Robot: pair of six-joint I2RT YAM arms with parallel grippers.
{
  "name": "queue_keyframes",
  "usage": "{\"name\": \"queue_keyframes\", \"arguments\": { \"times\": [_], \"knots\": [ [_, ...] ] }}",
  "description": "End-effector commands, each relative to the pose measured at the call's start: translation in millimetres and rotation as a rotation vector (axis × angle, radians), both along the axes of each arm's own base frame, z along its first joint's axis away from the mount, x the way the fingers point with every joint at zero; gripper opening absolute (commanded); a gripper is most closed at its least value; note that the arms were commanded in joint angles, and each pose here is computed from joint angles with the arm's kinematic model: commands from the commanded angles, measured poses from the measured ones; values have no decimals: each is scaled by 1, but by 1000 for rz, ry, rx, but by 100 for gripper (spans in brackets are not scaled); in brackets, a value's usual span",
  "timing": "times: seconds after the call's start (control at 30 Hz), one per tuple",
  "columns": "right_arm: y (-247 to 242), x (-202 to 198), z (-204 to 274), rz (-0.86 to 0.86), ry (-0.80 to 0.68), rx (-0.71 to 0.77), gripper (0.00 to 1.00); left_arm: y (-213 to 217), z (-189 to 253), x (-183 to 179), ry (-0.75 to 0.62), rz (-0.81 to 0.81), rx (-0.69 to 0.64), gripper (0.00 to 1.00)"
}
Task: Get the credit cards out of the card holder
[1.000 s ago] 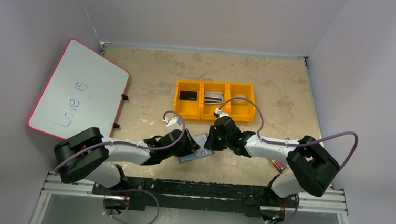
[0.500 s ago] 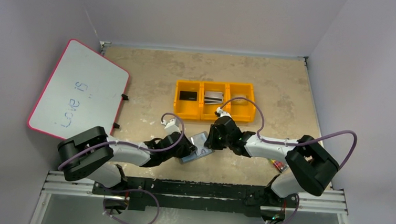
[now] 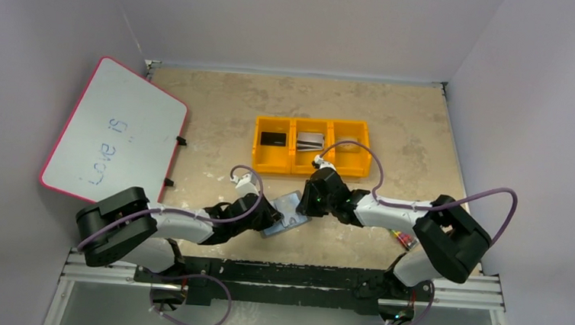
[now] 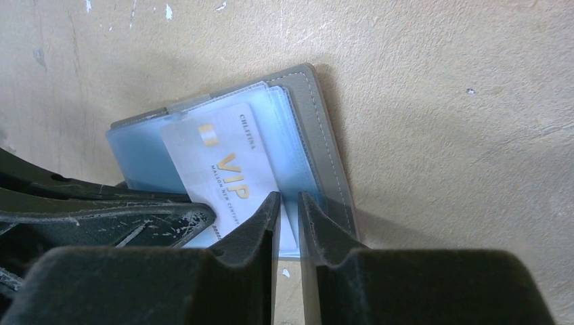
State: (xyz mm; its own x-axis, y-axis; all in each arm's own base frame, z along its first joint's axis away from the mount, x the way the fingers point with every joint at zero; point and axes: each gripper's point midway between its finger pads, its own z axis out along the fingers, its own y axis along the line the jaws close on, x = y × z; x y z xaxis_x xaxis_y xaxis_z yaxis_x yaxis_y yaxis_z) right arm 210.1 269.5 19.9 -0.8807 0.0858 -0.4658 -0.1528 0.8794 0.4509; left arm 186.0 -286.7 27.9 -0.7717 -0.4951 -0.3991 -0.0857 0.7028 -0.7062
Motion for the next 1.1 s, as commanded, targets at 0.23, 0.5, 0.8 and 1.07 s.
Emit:
{"name": "queue_keyframes", "arguments": {
  "times": [0.23,0.5,0.8,1.07],
  "knots": [
    [-24,-6,-22,-48,49,-123,19,21,-9,-11,1,-17,71,0],
    [3,6,8,46,-36,-27,23,10,3,-6,-29,-21,26,0],
    [0,2,-12,49,5,-111,22,6,10,-1,-40,-8,4,10],
    [-2,-5,-23,52,30,-114,22,0,17,4,-54,14,-53,19]
  ]
}}
